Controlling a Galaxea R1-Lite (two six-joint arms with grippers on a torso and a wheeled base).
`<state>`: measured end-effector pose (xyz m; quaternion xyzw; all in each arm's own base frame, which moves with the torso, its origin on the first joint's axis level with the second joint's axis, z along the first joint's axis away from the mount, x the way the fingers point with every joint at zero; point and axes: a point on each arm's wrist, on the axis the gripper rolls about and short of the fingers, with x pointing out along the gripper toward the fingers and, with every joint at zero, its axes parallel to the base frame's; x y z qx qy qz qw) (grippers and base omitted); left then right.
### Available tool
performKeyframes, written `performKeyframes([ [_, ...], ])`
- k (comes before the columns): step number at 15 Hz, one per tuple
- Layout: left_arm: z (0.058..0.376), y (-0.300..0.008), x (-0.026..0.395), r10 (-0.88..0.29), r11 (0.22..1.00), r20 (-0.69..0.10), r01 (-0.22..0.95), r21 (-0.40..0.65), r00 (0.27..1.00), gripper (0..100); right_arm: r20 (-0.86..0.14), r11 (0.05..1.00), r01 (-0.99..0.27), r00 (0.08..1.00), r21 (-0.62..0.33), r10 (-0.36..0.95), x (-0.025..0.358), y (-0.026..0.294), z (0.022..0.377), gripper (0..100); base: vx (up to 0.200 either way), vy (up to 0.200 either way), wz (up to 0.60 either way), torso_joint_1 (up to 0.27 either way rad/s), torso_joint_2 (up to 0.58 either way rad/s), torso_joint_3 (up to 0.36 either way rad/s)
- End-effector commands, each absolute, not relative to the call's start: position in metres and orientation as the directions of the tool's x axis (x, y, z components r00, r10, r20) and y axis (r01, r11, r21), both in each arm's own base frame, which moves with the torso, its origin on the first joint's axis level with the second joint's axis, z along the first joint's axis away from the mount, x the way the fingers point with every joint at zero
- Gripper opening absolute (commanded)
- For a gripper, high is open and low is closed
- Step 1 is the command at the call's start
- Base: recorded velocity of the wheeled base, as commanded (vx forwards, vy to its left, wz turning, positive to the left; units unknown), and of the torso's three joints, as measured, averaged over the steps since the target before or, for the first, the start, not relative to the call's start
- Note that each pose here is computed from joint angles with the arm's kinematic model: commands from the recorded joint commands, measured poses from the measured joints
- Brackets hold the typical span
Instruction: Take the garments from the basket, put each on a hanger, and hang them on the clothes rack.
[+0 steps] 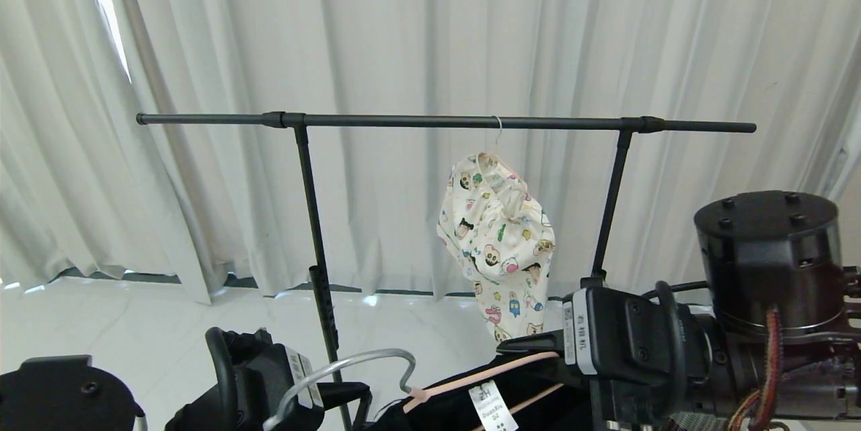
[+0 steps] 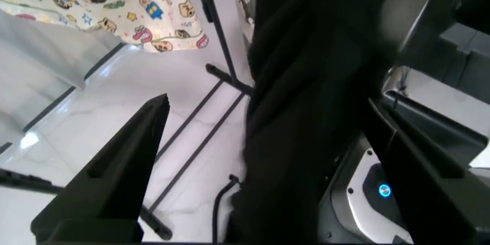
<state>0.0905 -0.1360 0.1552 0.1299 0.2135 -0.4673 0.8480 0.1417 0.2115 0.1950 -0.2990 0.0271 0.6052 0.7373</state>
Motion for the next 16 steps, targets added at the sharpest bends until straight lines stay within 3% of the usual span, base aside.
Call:
performKeyframes([
  [1,0.155,-0.133,0.090,-0.733,0.539,-0.482,0.842,0.020,0.481,100,-0.378,0.118,-0.898,0.294,-0.425,0.878,0.139,0.199,0.201,0,0.000,0.000,0.00,0.000,0.00,0.000],
  [6,0.160,-0.117,0.094,-0.707,0.606,-0.445,0.795,0.020,0.549,100,-0.361,0.249,-0.867,0.419,-0.432,0.833,0.144,0.155,0.201,0,0.000,0.000,0.00,0.000,0.00,0.000],
  [11,0.135,-0.083,0.092,-0.592,0.721,-0.498,0.693,0.025,0.634,100,-0.343,0.312,-0.843,0.478,-0.439,0.808,0.149,0.140,0.204,0,0.000,0.000,0.00,0.000,0.00,0.000],
  [16,0.112,-0.074,0.090,-0.527,0.751,-0.584,0.660,0.018,0.617,100,-0.322,0.311,-0.840,0.474,-0.445,0.820,0.146,0.140,0.209,0,0.000,0.000,0.00,0.000,0.00,0.000],
])
